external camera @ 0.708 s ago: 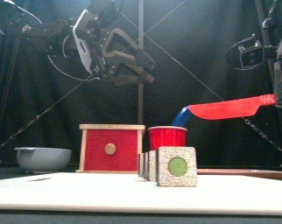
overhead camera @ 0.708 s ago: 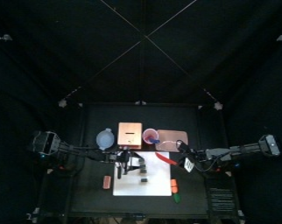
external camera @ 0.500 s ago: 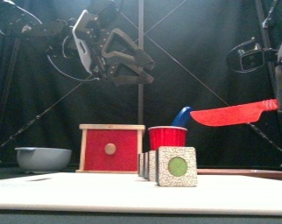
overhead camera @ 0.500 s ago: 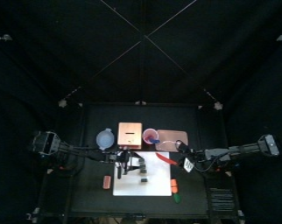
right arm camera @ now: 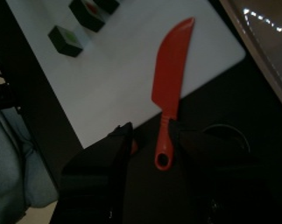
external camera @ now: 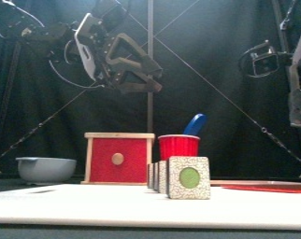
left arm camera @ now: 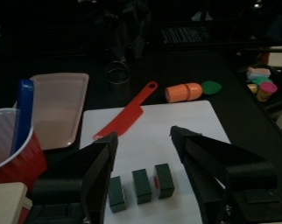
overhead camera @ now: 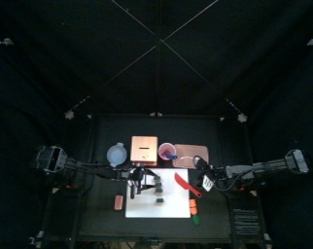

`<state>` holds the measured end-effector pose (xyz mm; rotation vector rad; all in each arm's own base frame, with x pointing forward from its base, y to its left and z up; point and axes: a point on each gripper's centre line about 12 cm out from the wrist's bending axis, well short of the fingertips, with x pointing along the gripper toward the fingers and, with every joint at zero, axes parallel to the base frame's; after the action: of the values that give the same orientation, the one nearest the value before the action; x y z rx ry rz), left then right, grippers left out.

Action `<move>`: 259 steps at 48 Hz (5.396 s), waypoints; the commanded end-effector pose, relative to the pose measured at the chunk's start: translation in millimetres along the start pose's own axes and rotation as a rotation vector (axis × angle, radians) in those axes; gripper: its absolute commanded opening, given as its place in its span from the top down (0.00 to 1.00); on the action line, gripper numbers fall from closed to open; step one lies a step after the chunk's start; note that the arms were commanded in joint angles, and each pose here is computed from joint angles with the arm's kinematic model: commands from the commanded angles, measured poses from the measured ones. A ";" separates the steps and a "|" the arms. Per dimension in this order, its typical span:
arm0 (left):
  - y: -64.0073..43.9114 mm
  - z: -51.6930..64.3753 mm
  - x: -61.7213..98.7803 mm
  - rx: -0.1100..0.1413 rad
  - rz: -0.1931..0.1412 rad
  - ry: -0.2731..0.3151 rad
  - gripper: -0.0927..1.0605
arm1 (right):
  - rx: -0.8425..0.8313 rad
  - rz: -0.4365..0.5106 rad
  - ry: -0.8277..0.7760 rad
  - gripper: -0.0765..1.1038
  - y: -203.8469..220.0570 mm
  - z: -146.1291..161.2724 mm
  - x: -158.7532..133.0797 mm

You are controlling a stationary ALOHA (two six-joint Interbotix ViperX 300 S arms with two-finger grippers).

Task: Place sushi on board then cut the sushi with the knife then place the pieces on the plate
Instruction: Place the 4 sushi pieces on the plate

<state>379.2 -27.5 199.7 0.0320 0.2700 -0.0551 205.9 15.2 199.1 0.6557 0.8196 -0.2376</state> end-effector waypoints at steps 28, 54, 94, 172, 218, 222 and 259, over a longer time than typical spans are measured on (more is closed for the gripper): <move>-2.2 -32.6 -42.7 -0.100 0.032 0.054 0.17 | -0.444 -0.099 -0.135 0.28 62.9 95.8 72.9; -0.1 -55.4 -60.2 -0.112 0.044 0.114 0.17 | -0.556 -0.205 -0.082 0.29 66.4 137.1 142.3; 0.9 -61.6 -63.0 -0.114 0.047 0.134 0.17 | -0.567 -0.180 0.082 0.28 48.8 130.9 177.5; 1.7 -61.2 -60.8 -0.124 0.054 0.136 0.17 | -0.306 -0.219 0.065 0.42 4.5 108.1 49.9; 2.2 -60.1 -59.1 -0.124 0.056 0.133 0.17 | -0.117 -0.404 0.048 0.28 -106.3 105.9 67.1; 2.1 -60.3 -59.1 -0.124 0.056 0.134 0.17 | -0.119 -0.404 0.045 0.26 -106.4 107.3 68.7; 1.7 -59.8 -58.9 -0.124 0.054 0.133 0.17 | -0.368 -0.088 -0.030 0.25 28.3 89.1 56.5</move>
<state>300.7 -20.2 149.7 -0.0781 0.4348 0.0181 294.8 -30.4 199.7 0.2970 0.9066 -0.2296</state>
